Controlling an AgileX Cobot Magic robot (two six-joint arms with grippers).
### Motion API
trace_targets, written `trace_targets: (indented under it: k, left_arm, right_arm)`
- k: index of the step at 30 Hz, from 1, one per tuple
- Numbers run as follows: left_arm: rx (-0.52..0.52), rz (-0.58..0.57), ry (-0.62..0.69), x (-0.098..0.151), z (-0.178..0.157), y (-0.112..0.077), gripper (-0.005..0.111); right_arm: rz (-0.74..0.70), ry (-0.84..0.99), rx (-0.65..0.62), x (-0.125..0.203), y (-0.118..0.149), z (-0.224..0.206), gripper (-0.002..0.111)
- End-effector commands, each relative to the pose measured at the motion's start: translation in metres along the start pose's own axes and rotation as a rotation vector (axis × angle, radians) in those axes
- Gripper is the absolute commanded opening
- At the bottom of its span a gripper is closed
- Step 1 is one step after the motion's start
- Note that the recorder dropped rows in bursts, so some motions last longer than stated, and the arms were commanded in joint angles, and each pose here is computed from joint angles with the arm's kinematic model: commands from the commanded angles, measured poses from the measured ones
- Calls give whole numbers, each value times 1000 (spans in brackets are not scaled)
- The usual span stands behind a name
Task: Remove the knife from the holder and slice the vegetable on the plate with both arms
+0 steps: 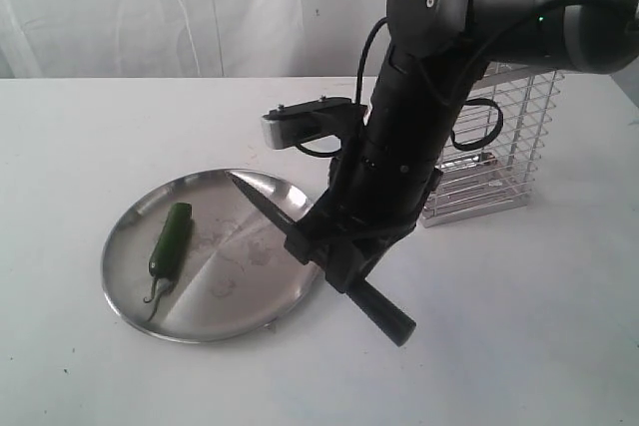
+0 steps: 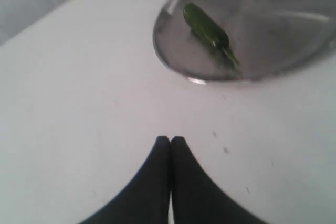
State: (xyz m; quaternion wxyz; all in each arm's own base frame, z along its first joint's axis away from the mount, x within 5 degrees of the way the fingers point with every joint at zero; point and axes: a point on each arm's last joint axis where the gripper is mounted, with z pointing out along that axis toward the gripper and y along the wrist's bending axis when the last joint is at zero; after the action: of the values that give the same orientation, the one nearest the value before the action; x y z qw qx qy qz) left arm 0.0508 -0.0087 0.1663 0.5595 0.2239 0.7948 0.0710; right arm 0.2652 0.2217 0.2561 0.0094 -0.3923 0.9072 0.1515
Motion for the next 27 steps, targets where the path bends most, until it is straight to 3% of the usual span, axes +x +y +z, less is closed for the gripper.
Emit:
trace_targets:
  k: [1, 4, 12, 14, 16, 20, 22, 24, 26, 27]
  left_arm:
    - [-116, -193, -327, -27, -5, 13, 0]
    - [-218, -214, -538, -43, -15, 23, 0]
    - [-448, -212, -1000, -69, -49, 41, 0]
    - [-467, -260, -1114, -72, -58, 44, 0]
    - [-414, -377, -1243, -74, -67, 45, 0]
    - [-164, -761, -1397, -74, -72, 48, 0]
    - [5, -1094, -1361, -69, -65, 52, 0]
    - [63, -1362, -1250, -61, -53, 55, 0]
    - [19, -1512, -1130, -52, -43, 56, 0]
    - [-38, -1495, -1085, -49, -40, 57, 0]
  right_arm:
    - [-32, -9, -6, 2, 0, -5, 0]
    - [-80, -14, -6, 2, -5, -6, 0]
    - [17, -99, -151, 0, -21, -13, 0]
    - [32, -97, -144, 0, -26, -13, 0]
    - [34, -97, -143, 1, -26, -13, 0]
    - [34, -98, -146, 0, -26, -13, 0]
    - [34, -98, -146, 0, -26, -13, 0]
    - [33, -96, -142, 1, -26, -13, 0]
    - [33, -96, -142, 1, -26, -13, 0]
    - [33, -96, -142, 1, -26, -13, 0]
